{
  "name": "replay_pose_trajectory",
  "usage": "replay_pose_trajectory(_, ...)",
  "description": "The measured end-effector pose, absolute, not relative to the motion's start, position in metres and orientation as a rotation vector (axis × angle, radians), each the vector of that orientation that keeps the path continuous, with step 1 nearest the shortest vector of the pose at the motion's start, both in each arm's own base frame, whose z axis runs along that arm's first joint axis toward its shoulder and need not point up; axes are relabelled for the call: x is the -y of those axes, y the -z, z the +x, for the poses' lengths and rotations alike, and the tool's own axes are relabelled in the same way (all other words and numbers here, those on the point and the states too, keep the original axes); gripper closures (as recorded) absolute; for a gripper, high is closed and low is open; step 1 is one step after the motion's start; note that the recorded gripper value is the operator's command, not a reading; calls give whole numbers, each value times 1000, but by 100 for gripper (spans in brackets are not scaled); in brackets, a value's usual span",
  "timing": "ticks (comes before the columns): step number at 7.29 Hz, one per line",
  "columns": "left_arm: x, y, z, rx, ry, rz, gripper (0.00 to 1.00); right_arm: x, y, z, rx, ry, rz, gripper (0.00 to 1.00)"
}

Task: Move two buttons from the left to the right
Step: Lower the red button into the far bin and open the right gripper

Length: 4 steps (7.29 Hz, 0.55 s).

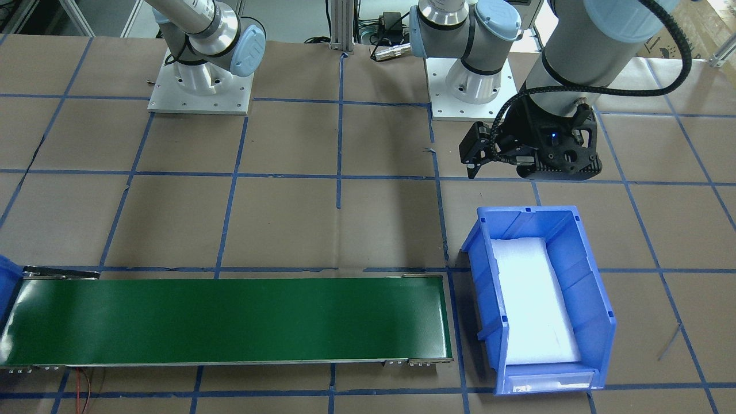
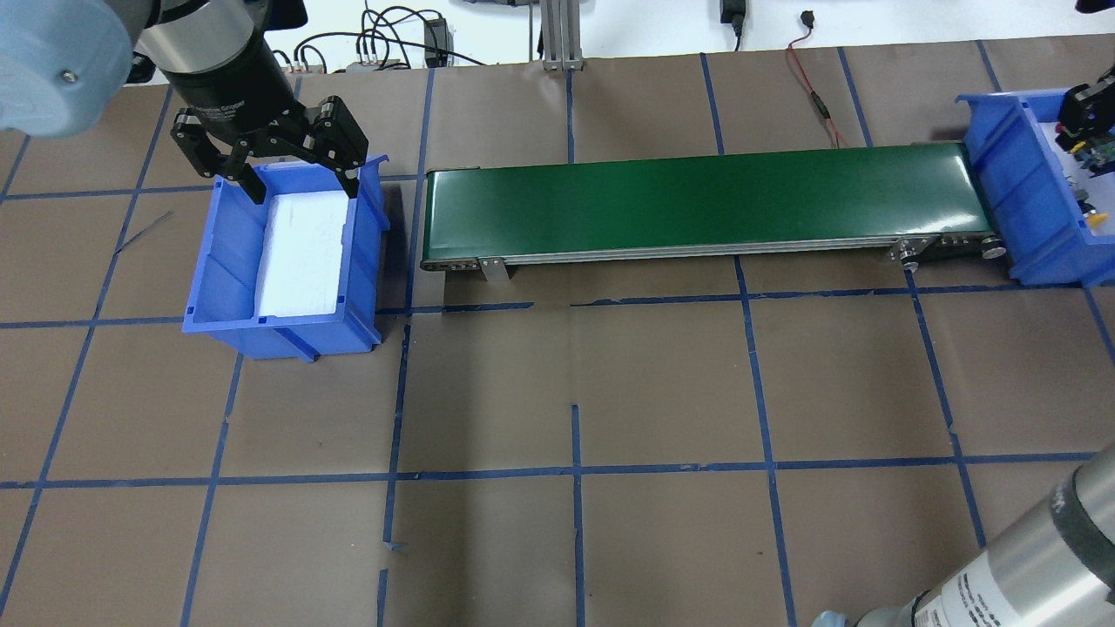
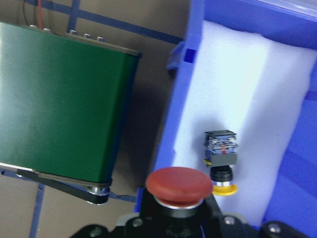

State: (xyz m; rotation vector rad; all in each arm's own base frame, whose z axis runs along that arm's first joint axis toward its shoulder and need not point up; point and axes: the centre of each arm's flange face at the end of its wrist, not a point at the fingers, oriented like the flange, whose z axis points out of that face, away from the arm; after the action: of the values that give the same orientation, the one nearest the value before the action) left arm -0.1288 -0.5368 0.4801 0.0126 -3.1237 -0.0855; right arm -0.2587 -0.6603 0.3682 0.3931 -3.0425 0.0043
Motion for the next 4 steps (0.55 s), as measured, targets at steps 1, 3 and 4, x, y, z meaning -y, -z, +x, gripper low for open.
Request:
replay_pose_trajectory(1, 537, -480, -129, 3124, 85, 12, 0, 660, -380, -280, 3029, -35, 372, 90)
replay_pose_trajectory(3, 537, -480, -129, 3123, 85, 11, 0, 681, -361, -305, 3026, -52, 359, 90)
replay_pose_trajectory(4, 537, -480, -129, 3122, 85, 11, 0, 696, -336, -314, 3034, -45, 360, 90)
